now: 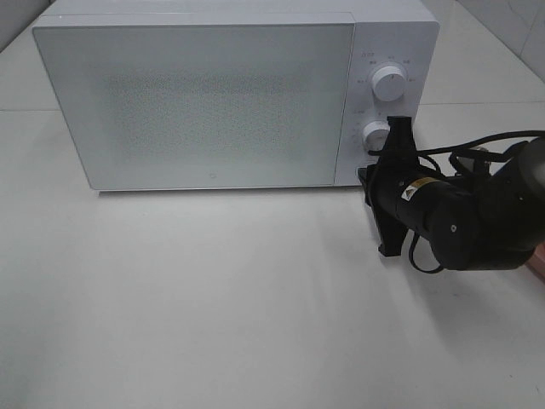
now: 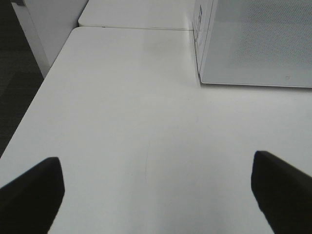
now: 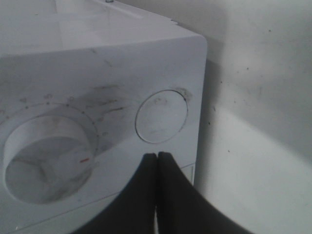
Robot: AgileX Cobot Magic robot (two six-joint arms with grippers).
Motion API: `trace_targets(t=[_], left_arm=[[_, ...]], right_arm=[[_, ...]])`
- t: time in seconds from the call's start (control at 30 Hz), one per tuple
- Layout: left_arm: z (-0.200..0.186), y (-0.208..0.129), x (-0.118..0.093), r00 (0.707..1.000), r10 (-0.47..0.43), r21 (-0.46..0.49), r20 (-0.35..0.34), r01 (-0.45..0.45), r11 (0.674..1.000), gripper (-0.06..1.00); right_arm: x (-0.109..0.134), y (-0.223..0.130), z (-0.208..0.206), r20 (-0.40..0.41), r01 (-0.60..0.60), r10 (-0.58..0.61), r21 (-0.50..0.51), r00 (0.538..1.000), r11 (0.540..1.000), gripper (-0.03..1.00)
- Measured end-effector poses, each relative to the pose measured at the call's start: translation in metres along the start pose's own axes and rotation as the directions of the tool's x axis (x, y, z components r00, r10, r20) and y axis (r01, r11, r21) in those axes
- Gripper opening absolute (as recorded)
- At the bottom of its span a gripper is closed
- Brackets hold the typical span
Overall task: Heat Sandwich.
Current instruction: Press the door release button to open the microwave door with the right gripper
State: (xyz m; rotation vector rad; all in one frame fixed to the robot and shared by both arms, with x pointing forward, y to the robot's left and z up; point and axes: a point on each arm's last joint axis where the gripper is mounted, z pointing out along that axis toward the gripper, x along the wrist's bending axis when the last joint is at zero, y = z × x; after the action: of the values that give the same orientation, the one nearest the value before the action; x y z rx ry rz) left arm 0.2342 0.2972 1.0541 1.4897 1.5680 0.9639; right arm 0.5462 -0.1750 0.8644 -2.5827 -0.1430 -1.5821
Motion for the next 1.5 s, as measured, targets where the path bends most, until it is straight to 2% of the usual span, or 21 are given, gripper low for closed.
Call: trace_targets(t=[0.4,0.97,1.13,1.5], left_arm=[[0.000,0.000,0.000,1.000,0.000,0.000,0.000,0.000,1.000,0.97],[0.000,0.000,0.000,1.000,0.000,0.000,0.000,0.000,1.000,0.97],[0.000,0.000,0.000,1.000,0.000,0.000,0.000,0.000,1.000,0.97],[0.000,0.000,0.000,1.000,0.000,0.000,0.000,0.000,1.000,0.97]], right_arm=[[0.002,0.007,0.025,0.006,0.001,-0.001,-0.032,1.000,0.999,0.02],[0.003,0.010,0.028,-0.023,0.024,-0.026,-0.076,0.999,0.997,0.02],[-0.001,0.008,0.035,-0.052,0.027,-0.031,-0.087,0.998,0.996,0.02],[-0.003,0.006,0.042,-0.053,0.022,-0.027,-0.089,0.998,0.996,0.02]])
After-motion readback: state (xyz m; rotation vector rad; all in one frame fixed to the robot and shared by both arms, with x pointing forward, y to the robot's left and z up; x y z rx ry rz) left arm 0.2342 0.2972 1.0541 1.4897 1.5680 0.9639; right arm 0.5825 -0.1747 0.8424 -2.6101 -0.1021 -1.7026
